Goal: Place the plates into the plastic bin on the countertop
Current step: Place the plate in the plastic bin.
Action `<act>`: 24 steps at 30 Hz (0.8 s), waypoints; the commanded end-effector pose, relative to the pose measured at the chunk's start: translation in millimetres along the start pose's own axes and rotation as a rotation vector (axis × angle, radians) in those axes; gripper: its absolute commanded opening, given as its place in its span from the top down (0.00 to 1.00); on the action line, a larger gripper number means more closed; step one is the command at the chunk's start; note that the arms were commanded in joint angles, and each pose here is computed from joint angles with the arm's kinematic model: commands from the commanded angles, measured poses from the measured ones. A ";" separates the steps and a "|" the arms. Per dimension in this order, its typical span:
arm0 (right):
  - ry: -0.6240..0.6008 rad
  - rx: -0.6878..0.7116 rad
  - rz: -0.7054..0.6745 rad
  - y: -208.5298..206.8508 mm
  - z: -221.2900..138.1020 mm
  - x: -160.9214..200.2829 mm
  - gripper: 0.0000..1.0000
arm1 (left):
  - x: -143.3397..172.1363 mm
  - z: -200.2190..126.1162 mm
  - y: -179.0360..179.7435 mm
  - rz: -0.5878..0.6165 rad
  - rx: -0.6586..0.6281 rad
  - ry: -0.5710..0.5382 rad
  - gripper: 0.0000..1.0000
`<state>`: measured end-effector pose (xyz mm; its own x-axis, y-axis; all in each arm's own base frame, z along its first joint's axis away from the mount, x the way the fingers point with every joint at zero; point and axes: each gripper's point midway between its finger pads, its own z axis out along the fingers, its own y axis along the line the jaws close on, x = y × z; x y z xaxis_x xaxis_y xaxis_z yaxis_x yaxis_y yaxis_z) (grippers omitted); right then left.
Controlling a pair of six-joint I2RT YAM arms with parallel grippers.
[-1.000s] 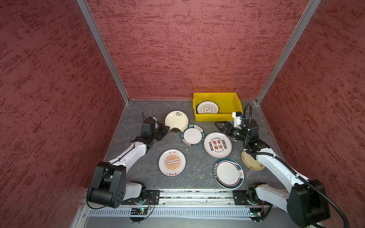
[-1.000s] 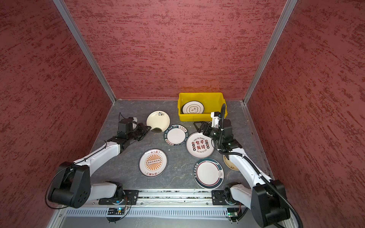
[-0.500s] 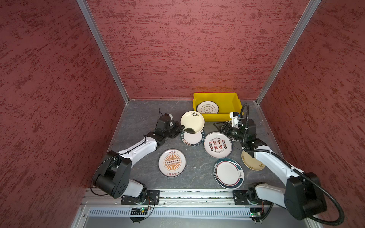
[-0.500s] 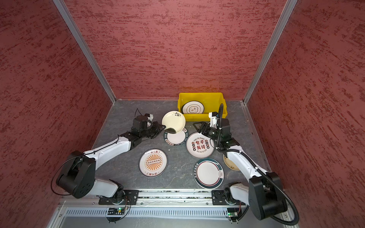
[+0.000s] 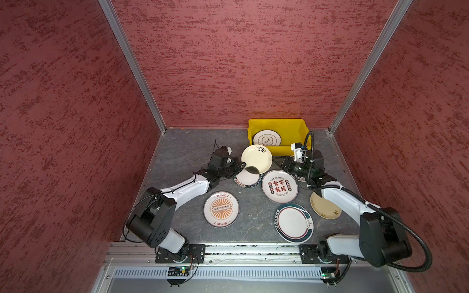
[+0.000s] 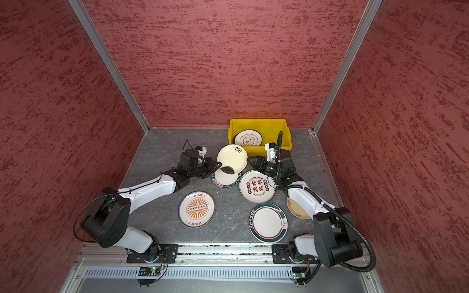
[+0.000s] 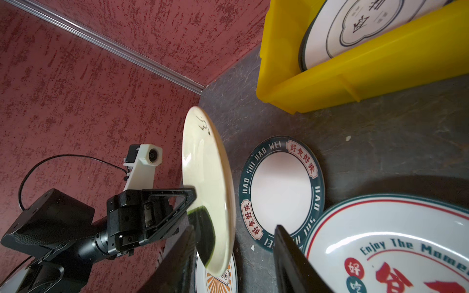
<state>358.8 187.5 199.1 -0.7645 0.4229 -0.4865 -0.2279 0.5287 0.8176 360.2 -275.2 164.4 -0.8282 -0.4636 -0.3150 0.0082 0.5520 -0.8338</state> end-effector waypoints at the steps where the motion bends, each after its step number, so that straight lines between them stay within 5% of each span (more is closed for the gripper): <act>1: -0.012 -0.057 -0.044 17.9 1.7 -9.1 0.52 | -3.2 1.5 -32.2 0.042 0.092 -0.006 1.00; 7: -0.008 -0.042 -0.037 11.5 4.9 -8.0 0.61 | 3.1 3.8 -36.1 0.048 0.101 0.009 1.00; 20: -0.004 -0.024 -0.027 7.0 8.8 -8.7 0.97 | 3.6 3.3 -32.5 0.046 0.084 0.013 1.00; 24: -0.008 0.000 -0.020 2.7 8.6 -8.9 1.00 | -5.8 -5.4 -26.8 0.050 0.072 -0.009 0.59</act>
<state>363.3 188.7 181.1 -0.7843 0.4143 -0.4618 -0.1907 0.5473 0.8149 354.1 -293.1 177.2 -0.8429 -0.4211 -0.3351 0.0726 0.5282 -0.8460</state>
